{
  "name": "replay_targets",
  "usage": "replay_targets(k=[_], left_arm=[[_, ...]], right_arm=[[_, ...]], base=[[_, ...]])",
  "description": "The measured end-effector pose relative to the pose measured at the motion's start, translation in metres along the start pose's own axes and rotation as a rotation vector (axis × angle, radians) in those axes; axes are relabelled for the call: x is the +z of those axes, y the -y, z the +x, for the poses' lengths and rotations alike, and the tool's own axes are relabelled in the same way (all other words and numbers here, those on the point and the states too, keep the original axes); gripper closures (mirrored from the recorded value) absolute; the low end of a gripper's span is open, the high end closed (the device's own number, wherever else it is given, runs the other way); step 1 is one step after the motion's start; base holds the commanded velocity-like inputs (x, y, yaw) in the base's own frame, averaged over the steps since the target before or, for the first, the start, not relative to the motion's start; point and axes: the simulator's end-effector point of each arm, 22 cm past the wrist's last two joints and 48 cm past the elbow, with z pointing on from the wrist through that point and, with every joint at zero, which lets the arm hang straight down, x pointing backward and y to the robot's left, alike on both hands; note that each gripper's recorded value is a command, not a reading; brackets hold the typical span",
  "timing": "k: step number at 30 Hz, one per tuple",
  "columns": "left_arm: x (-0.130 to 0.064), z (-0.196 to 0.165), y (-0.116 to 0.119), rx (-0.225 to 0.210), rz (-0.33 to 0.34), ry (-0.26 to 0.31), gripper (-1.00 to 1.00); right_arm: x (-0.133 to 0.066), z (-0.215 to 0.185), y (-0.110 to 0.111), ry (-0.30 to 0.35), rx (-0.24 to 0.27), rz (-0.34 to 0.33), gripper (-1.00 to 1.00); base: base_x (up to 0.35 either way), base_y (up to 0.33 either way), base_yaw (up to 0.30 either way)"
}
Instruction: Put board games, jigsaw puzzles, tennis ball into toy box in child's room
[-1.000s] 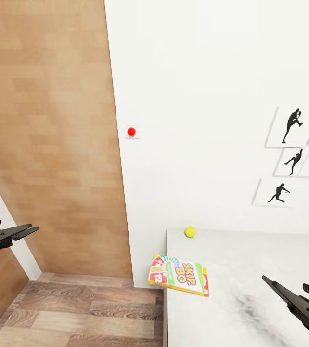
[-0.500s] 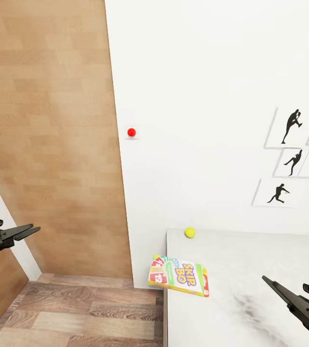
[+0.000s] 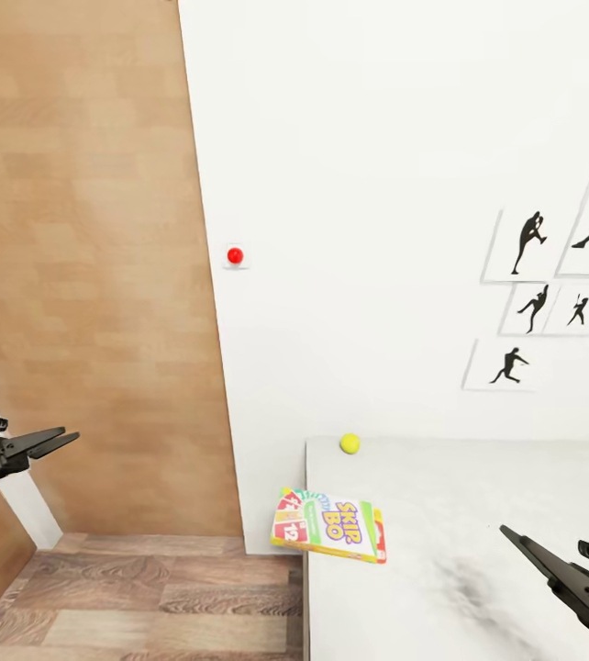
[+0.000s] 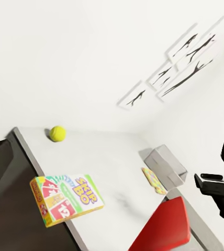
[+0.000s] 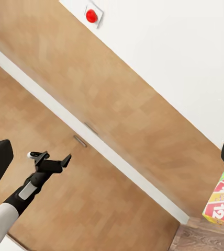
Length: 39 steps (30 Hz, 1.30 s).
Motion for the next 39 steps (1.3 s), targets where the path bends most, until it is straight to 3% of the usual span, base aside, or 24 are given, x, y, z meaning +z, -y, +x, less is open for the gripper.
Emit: replay_targets(k=[23,39], left_arm=[[-0.003,-0.007,0.013,0.024,0.012,0.011,-1.00],[-0.005,-0.011,0.022,0.039,0.020,0.018,-1.00]], right_arm=[[-0.002,-0.005,-0.010,0.012,-0.017,-0.018,-1.00],[-0.003,-0.009,-0.016,0.019,-0.028,-0.030,-1.00]], base=[[0.000,0.166,-0.214],[0.000,0.259,-0.216]])
